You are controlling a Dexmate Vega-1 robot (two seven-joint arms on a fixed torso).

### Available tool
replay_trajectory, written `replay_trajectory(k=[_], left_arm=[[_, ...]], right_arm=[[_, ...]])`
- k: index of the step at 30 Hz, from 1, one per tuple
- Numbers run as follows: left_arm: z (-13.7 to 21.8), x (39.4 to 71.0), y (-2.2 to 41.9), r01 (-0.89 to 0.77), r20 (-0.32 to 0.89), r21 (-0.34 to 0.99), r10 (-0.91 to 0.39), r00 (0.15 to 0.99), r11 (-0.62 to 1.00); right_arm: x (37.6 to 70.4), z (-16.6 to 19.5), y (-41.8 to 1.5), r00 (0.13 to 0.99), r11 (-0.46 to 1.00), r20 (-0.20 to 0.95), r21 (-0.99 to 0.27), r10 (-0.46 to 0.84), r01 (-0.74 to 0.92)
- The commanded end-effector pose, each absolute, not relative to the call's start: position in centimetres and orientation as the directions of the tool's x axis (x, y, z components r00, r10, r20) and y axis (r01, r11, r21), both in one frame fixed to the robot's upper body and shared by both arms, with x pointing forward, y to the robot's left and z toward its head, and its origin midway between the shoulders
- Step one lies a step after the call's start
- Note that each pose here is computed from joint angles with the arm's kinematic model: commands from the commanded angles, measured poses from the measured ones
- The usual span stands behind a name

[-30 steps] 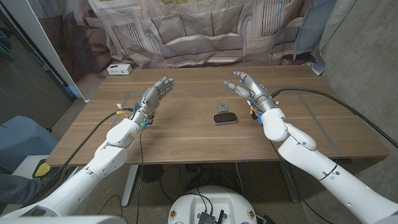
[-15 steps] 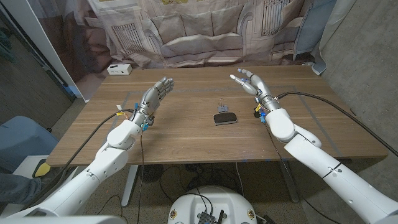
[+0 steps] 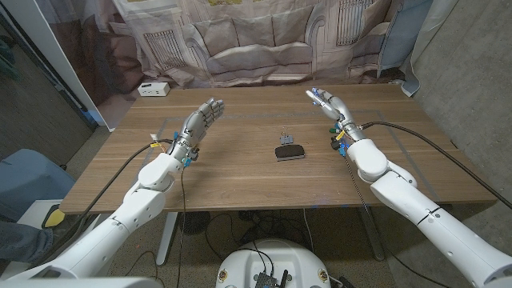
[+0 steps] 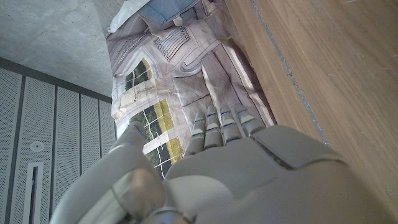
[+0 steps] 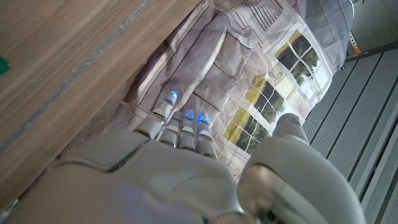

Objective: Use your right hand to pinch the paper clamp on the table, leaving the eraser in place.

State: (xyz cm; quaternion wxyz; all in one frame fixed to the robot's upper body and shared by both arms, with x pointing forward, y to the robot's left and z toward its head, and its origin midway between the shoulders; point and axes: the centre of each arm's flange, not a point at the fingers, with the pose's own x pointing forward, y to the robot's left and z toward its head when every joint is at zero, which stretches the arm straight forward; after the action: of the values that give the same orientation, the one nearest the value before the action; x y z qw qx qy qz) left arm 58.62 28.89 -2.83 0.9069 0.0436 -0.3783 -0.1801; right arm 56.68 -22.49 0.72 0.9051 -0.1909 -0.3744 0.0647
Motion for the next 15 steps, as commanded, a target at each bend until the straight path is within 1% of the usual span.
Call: replay_trajectory(k=[1,8,15], left_arm=[[-2.6,59.6,28.6,0.313,0.651,0.206,-0.369,0.664,0.927],[-2.3,59.9,28.3,0.322,0.647,0.211,-0.379,0.661,0.923],[-2.0,60.4,28.5,0.324,0.629,0.225,-0.39,0.672,0.919]], right_arm=[[58.6,0.0,-23.9,0.683,0.945,0.655,-0.256,0.323,-0.201],[59.3,-0.5,-24.5,0.671,0.952,0.676,-0.205,0.305,-0.226],[59.9,-0.9,-24.9,0.677,0.952,0.67,-0.194,0.304,-0.236]])
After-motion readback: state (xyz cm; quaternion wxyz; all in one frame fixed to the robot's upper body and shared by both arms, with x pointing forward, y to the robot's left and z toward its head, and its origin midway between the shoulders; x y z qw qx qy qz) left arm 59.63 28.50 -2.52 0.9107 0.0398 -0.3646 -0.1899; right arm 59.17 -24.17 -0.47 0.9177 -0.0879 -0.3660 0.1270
